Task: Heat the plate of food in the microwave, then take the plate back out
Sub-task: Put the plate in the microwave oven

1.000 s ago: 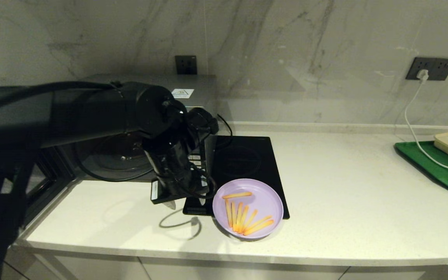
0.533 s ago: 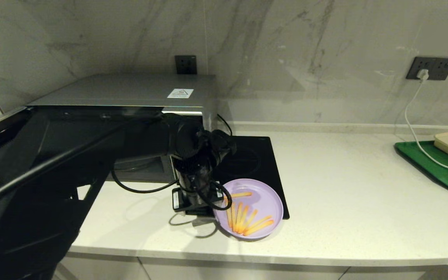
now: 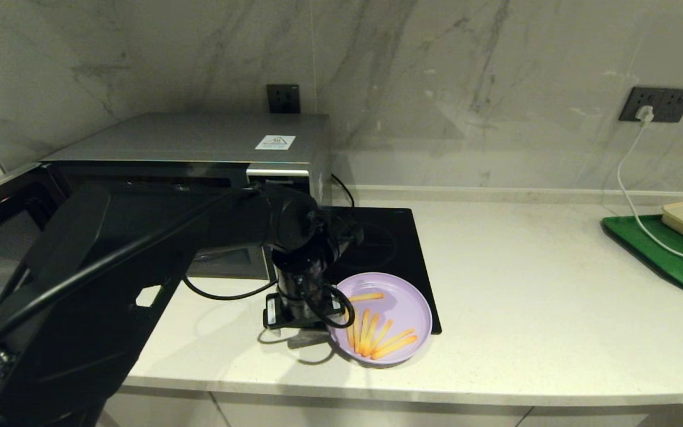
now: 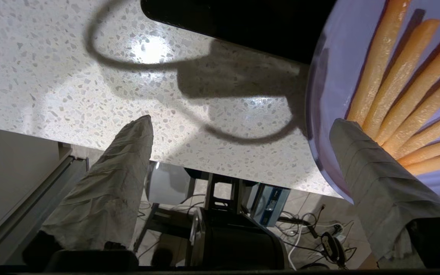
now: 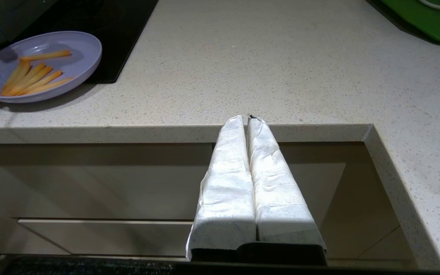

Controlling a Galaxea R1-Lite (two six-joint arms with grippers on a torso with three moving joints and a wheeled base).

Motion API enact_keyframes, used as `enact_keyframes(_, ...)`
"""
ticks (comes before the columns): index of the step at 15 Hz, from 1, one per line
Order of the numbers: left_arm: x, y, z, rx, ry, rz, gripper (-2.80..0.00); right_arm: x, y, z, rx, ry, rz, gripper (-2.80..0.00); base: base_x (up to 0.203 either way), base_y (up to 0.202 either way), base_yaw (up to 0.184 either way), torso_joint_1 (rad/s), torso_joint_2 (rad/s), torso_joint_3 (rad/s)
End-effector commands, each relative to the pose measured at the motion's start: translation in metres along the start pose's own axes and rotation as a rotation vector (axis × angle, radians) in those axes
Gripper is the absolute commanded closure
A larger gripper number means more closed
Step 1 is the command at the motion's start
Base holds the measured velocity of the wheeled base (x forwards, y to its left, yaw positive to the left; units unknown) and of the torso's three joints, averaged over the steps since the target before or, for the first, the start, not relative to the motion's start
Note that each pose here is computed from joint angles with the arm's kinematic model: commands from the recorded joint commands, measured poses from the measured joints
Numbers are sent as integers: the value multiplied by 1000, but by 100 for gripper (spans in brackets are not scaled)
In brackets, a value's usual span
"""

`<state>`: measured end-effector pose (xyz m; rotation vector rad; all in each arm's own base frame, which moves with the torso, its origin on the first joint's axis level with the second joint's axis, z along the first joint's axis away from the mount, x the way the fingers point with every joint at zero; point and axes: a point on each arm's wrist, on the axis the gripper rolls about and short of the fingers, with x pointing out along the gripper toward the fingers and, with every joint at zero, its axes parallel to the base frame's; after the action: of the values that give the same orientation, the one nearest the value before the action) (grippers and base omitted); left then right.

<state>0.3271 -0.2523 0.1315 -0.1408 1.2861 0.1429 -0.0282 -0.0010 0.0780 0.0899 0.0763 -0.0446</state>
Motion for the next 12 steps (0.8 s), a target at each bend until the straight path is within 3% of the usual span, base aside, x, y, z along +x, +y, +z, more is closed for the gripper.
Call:
enact_keyframes(1, 9, -4, -4, 14, 16, 20, -280, 0, 0, 0, 0, 1, 0, 0, 0, 0, 0, 0, 0, 0)
enact_keyframes(7, 21, -10, -8, 44, 19, 49, -280, 0, 0, 0, 0, 1, 0, 0, 0, 0, 0, 0, 0, 0)
enact_keyframes(12, 15, -18, -3, 93, -52, -31, -280, 0, 0, 0, 0, 1, 0, 0, 0, 0, 0, 0, 0, 0)
